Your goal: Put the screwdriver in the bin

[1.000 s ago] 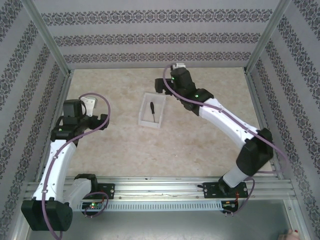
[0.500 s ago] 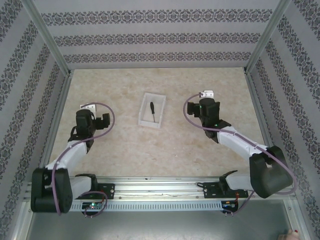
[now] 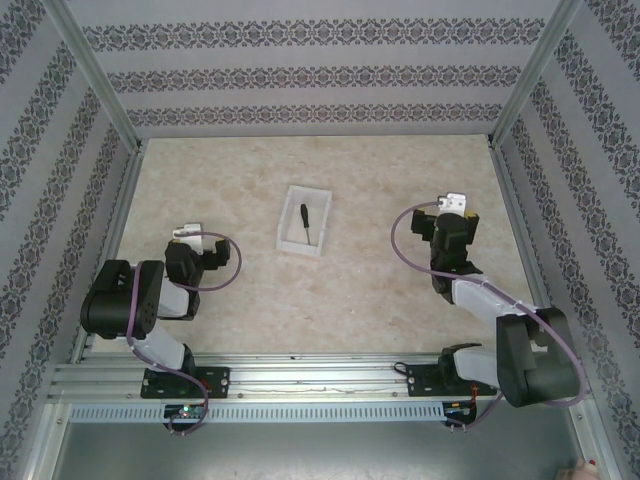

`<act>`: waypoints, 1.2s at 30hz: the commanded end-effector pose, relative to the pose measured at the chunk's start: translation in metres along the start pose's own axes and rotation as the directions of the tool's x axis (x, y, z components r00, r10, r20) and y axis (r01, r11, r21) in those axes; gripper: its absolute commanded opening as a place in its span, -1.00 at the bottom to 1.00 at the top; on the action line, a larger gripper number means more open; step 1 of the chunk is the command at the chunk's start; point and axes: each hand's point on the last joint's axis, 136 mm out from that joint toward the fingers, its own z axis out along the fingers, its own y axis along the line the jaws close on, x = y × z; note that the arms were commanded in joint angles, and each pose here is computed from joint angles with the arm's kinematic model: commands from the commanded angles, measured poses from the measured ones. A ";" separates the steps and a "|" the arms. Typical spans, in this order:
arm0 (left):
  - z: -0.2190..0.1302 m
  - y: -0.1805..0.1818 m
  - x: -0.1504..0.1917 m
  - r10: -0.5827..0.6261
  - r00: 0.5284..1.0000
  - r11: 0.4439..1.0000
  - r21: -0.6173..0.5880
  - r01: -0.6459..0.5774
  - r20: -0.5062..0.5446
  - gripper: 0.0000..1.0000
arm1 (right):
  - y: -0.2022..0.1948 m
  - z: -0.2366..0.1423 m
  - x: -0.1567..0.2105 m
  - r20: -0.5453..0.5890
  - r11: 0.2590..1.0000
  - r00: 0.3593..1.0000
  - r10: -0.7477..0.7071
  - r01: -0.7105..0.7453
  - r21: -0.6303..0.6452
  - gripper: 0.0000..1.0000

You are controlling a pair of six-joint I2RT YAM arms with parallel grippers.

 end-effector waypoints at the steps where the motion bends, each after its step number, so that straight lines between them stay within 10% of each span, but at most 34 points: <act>1: -0.002 -0.005 -0.039 0.014 0.988 1.000 0.024 -0.018 0.152 0.99 | -0.007 -0.002 0.020 0.015 0.999 1.000 0.024 -0.024 -0.031 0.96; 13: 0.003 -0.018 -0.038 0.037 0.991 0.994 0.098 -0.050 0.126 0.99 | 0.021 0.033 0.027 0.039 0.970 0.998 0.050 -0.039 -0.241 0.96; 36: 0.023 -0.027 -0.035 0.059 0.998 0.987 0.151 -0.061 0.013 0.99 | 0.024 0.034 0.027 0.037 0.968 0.999 0.039 -0.028 -0.249 0.96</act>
